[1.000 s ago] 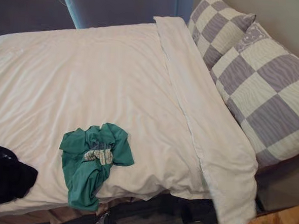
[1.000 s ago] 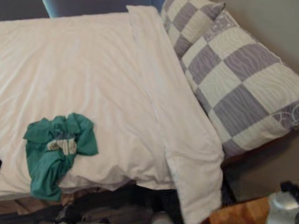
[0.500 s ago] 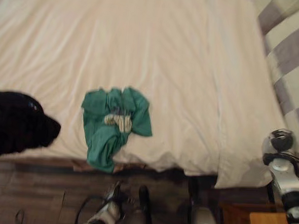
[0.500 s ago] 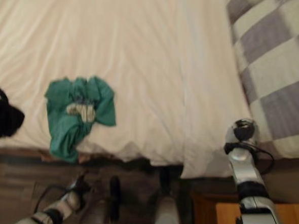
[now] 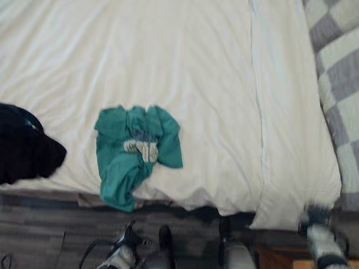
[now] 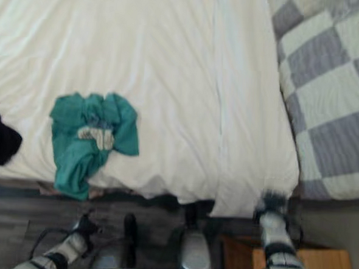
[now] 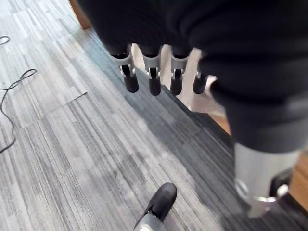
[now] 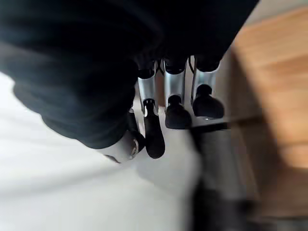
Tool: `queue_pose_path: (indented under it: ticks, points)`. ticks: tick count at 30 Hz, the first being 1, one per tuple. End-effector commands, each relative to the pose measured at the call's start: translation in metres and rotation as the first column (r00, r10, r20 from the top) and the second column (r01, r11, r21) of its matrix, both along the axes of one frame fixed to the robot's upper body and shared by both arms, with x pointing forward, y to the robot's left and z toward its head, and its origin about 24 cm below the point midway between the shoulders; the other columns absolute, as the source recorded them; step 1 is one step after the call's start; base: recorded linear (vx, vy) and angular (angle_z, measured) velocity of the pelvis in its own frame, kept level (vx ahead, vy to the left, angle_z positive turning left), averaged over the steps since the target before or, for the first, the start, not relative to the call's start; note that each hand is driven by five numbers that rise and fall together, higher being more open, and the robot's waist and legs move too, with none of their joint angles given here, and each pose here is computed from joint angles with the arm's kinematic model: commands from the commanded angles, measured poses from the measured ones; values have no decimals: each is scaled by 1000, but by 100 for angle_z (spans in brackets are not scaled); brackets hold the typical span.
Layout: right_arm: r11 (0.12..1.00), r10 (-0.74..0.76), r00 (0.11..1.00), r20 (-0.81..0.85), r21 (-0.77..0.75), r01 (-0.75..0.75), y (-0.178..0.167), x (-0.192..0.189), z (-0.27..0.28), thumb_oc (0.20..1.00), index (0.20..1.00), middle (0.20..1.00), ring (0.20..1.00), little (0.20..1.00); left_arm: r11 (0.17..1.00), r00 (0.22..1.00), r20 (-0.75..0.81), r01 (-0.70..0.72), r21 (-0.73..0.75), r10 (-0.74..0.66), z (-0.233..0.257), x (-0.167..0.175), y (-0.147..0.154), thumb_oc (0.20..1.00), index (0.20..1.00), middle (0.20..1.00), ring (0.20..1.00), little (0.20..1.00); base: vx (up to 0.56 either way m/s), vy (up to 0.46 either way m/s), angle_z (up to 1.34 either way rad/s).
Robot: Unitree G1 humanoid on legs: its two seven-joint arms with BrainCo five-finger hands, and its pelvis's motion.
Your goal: Tidy up the quilt and then pick up the clothes from the bed and put them into the laundry hamper.
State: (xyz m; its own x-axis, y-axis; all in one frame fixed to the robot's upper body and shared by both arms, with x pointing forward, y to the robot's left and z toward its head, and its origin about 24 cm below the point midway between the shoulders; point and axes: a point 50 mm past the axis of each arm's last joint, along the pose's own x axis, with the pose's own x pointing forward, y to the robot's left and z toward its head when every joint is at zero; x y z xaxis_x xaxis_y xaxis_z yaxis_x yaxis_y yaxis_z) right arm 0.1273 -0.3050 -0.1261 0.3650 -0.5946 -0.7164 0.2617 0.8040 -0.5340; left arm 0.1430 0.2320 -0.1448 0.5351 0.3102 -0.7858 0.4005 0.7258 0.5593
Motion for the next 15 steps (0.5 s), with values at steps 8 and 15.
queue_pose_path:
  ticks: [8,15]
  points:
    - [966,222,885,-410,213,-144,40,-90,-37,1000,1000,1000,1000,1000,998,998,-36,61,17,-60,6,7,19,1000,1000,1000,1000,1000,45,-21,-13]
    - [981,174,935,-308,138,-137,26,-58,-28,1000,1000,1000,1000,1000,998,998,45,56,-25,-55,11,26,4,1000,1000,1000,1000,1000,-11,105,60]
